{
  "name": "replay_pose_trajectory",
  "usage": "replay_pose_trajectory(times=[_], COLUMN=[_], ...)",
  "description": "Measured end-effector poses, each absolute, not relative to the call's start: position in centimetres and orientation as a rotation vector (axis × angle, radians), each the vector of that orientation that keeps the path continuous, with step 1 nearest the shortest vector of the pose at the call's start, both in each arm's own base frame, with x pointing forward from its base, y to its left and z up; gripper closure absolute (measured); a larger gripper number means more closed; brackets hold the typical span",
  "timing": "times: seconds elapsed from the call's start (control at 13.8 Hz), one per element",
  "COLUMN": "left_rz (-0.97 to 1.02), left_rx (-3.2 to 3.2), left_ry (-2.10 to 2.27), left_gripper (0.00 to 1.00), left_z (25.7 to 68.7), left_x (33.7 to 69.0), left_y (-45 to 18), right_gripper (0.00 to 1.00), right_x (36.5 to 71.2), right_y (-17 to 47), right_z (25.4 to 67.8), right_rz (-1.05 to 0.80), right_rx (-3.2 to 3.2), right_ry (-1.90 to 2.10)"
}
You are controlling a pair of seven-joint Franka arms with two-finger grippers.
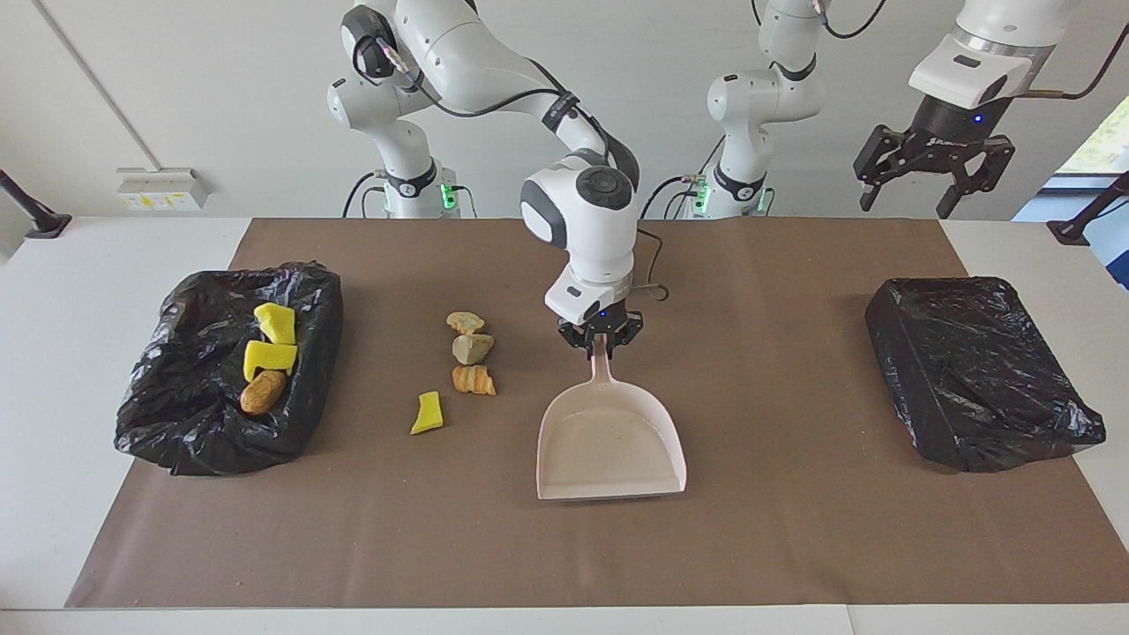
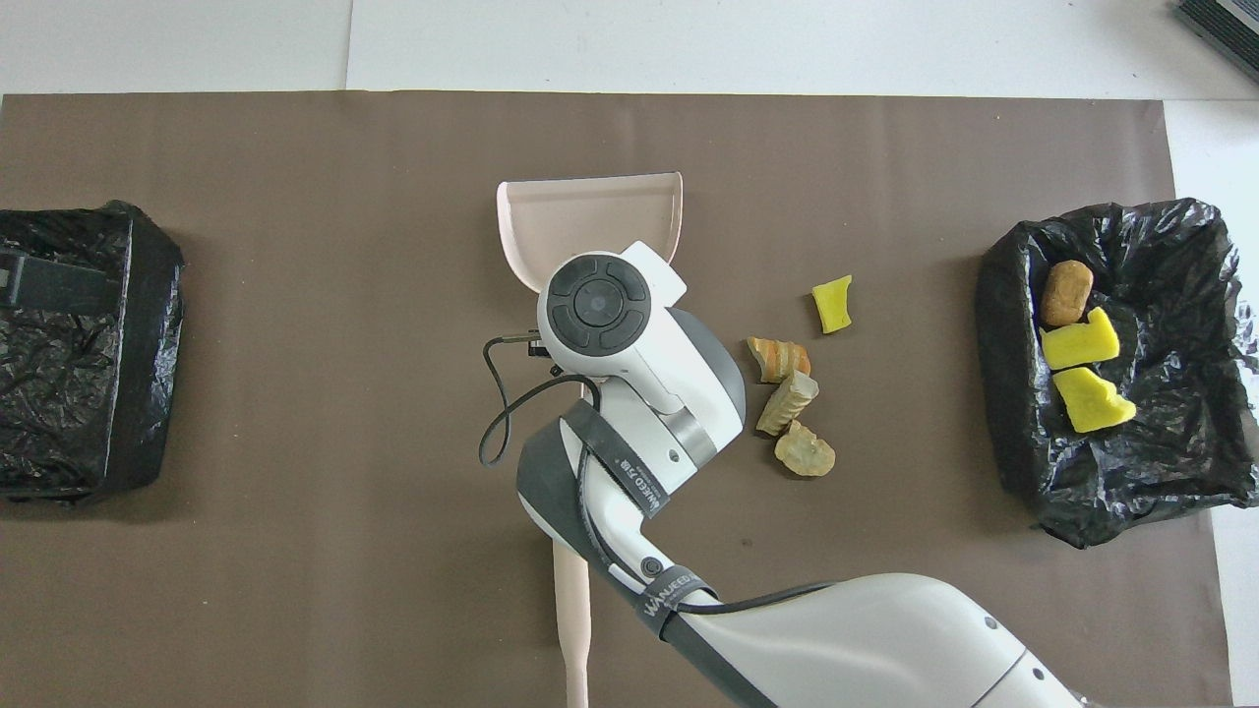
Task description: Sweep and dump trash in bin
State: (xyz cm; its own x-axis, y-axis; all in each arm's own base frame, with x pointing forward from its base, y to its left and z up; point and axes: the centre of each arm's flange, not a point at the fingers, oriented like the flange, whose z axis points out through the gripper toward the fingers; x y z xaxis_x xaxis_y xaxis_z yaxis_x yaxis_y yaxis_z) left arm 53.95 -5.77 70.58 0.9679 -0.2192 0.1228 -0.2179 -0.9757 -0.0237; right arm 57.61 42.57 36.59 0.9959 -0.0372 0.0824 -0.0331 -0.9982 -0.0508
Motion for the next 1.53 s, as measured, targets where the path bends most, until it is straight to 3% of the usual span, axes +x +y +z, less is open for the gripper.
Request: replay_pose_trajectory(times=[0.36,0.44,0.87,1.24,1.53], left_rz=[-0.179,-0.174,-0.149,-0.223,-0.228], left_rx=[-3.109,-3.109,-3.110,-3.104,-3.101], left_ry=[0.309,0.307,0.297,0.346,0.506], left_gripper=[0.00,0.00,0.00,0.00,0.00], left_z=[71.0,71.0,71.0,70.3,65.1], left_x=[53.5,53.4,53.0,54.2,57.0], left_y=[-4.6,-4.5,-4.2,-5.8,-11.6], right_gripper=[0.68,0.63,0.00,0.00,0.00], right_x=[55.8,55.7,55.8,52.5,44.2], right_y=[46.4,46.7,45.5,43.8,43.0], right_z=[35.2,35.3,38.2,42.6,43.4], right_rz=[-0.153,-0.155,-0.147,-0.131,0.035], right_rx=[-3.033,-3.031,-3.051,-3.078,-3.110], right_ry=[0.117,0.111,0.131,0.111,0.051])
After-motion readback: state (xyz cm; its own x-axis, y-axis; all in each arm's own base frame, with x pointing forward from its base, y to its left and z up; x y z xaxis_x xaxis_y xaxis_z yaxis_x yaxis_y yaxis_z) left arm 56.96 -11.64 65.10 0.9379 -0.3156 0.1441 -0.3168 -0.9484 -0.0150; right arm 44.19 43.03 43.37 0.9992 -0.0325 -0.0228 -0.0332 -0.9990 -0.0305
